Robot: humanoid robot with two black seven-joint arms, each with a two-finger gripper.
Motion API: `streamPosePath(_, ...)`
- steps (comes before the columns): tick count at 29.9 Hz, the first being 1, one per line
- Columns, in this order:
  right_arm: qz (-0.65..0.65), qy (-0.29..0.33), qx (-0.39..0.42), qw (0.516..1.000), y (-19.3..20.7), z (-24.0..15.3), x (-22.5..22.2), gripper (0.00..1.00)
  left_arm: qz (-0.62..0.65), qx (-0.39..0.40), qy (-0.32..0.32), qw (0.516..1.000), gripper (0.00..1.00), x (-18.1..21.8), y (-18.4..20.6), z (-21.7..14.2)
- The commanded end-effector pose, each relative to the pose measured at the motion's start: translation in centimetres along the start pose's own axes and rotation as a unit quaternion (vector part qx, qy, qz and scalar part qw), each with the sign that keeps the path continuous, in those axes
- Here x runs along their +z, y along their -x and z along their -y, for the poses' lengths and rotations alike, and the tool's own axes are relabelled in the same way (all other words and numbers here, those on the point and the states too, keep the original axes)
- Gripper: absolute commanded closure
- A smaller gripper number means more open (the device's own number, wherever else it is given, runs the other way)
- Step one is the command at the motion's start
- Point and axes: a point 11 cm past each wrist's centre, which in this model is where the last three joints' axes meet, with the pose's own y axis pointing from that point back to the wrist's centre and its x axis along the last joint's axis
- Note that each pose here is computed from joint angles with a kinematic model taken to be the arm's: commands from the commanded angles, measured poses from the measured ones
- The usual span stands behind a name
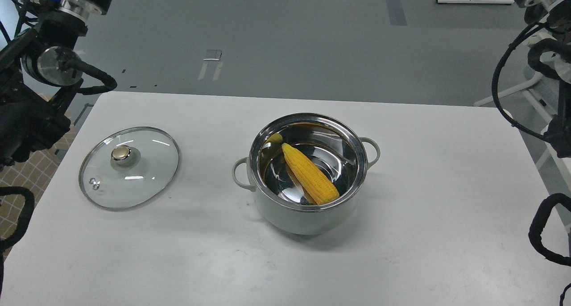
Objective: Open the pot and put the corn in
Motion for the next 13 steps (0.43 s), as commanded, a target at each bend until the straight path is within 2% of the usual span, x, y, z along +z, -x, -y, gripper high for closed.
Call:
streamPosePath(1, 0.061, -0.017, 0.028, 0.998, -2.1, -0.9, 0.3, 0.0, -0.003, 0.003, -0.009, 1.0, 0.02, -0.7, -0.2, -0.4)
streamPosePath(4, 0.096, -0.032, 0.064, 0.993, -4.0, -2.6, 1.0, 0.0, -0.004, 0.005, -0.012, 1.0, 0.02, -0.7, -0.2, -0.5)
streamPosePath(13, 0.103, -0.043, 0.042, 0.993, -2.2, -2.9, 1.3, 0.0, -0.003, 0.009, -0.009, 1.0, 0.02, -0.7, -0.3, -0.6)
